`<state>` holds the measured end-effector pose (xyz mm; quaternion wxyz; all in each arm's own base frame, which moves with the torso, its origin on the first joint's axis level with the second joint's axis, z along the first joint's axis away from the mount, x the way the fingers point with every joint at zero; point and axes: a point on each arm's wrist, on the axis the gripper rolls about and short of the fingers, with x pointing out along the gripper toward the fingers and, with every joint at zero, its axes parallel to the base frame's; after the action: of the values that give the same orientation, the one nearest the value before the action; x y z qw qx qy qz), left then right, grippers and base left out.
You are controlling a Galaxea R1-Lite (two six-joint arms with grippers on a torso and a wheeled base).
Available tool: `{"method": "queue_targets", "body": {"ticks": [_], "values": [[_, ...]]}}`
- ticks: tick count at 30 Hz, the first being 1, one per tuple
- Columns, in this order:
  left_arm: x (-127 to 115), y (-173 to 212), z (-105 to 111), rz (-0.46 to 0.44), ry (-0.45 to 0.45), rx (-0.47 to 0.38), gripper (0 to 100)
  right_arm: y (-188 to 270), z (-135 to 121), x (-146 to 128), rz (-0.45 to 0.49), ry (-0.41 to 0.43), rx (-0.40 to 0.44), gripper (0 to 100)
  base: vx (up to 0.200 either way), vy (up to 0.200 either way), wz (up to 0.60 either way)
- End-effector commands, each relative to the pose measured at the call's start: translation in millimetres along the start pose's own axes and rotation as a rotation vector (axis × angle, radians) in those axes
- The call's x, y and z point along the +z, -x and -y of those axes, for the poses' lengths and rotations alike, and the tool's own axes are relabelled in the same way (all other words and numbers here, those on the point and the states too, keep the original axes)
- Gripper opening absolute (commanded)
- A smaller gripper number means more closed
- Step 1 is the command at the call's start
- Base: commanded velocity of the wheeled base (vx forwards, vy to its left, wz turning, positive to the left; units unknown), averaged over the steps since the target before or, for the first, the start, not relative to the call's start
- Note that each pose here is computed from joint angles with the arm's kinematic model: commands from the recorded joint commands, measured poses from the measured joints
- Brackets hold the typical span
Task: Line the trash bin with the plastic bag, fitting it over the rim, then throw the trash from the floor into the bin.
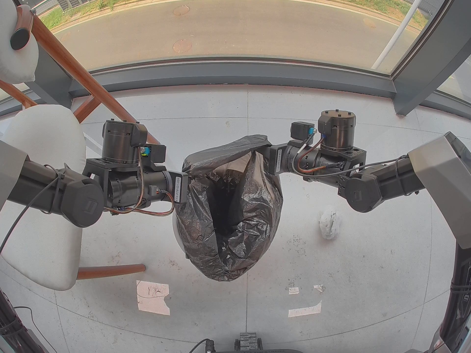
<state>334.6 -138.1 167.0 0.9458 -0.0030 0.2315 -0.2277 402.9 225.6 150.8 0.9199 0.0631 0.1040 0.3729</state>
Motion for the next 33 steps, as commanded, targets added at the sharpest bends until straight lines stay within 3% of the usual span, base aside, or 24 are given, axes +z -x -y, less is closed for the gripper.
{"method": "queue_targets", "body": {"ticks": [1,2,7,12,16,25,33], "values": [[-1.9,-1.8,-0.8,-0.007,0.002,0.002,0,-8.9,14.2,-6.6,-0.002,0.015,-0.018,0,0.0,0.0,0.0],[-2.7,-2.3,-1.0,-0.01,0.004,0.002,0,-8.9,14.1,-6.6,-0.002,0.016,-0.016,100,0.0,0.0,0.0],[-3.2,-2.3,-1.0,-0.012,0.007,0.002,0,-4.6,14.8,-10.0,-0.018,0.026,-0.02,100,0.0,0.0,0.0],[-7.3,-8.3,-1.9,-0.028,0.01,0.004,0,21.1,5.9,-7.6,-0.055,0.047,0.078,100,0.0,0.0,0.0],[-8.6,-10.9,-3.4,-0.033,0.011,0.007,0,47.0,0.6,-1.6,-0.067,0.051,0.096,100,0.0,0.0,0.0],[-7.9,-19.3,-14.8,-0.032,0.021,0.031,0,89.3,11.0,22.8,0.02,0.064,0.035,100,0.0,0.0,0.0],[-8.0,-18.0,-29.9,-0.035,0.015,0.071,0,114.6,17.3,31.2,0.04,0.063,-0.013,100,0.0,0.0,0.0]]}}
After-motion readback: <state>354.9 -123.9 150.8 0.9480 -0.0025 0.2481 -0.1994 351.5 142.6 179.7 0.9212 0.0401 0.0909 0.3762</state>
